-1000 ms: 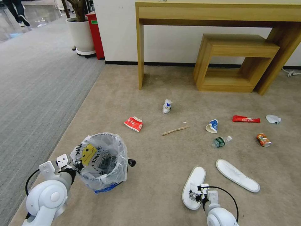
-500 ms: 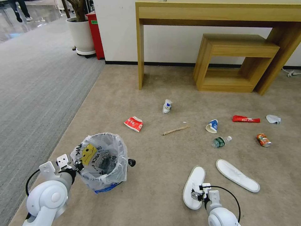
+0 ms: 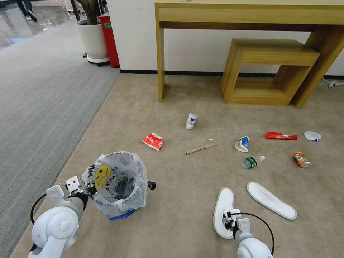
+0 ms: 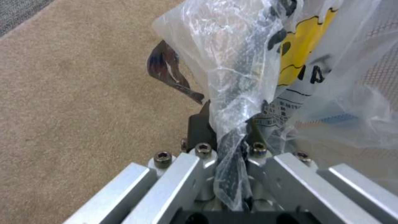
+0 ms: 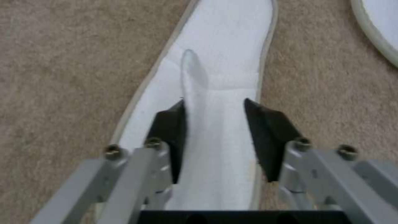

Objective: Pick up the trash bin and place the garbage on the floor into it.

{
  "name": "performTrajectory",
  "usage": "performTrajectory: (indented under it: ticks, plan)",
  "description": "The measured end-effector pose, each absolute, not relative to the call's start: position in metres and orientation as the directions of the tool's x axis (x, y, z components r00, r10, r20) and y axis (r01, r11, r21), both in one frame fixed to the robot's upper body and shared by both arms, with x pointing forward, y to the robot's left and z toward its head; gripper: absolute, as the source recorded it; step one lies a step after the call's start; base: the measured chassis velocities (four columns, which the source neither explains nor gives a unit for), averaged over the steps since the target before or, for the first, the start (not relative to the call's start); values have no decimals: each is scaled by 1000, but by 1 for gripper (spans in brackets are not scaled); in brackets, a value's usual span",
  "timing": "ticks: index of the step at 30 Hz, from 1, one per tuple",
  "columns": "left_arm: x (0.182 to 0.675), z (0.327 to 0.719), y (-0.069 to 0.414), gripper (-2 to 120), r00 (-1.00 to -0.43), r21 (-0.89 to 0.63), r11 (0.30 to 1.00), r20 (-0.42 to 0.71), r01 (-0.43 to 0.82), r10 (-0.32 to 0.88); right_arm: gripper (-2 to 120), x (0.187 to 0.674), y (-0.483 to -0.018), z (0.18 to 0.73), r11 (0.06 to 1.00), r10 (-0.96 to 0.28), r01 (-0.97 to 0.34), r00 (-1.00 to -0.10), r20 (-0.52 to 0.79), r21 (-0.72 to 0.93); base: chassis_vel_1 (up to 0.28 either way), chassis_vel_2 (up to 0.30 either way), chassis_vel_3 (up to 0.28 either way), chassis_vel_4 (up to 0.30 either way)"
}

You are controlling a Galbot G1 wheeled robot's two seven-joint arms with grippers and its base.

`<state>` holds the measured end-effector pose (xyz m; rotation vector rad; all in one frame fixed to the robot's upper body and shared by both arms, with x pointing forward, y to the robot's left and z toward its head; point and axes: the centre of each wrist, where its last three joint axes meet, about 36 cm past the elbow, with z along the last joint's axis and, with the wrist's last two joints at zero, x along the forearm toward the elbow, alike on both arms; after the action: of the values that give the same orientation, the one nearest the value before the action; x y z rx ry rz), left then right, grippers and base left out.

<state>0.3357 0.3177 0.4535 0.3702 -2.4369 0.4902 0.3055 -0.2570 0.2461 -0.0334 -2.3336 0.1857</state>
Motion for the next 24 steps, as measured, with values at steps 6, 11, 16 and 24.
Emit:
performTrajectory:
  ticks: [6,11,16,24]
  plan:
    - [335,453,316,0,-771,-257,891,621,-373,-144,15,306,-257,245,989,74,-40,-701,710,-143,0,0,0,0]
    - [335,452,316,0,-772,-258,891,619,-374,-144,3,308,-259,245,988,67,-50,-705,706,-143,0,0,0,0]
    - [335,453,316,0,-773,-259,891,618,-373,-144,0,308,-262,245,988,60,-59,-707,705,-143,0,0,0,0]
    - [334,452,316,0,-771,-253,891,619,-376,-150,0,309,-266,245,988,44,-69,-717,696,-135,0,0,0,0]
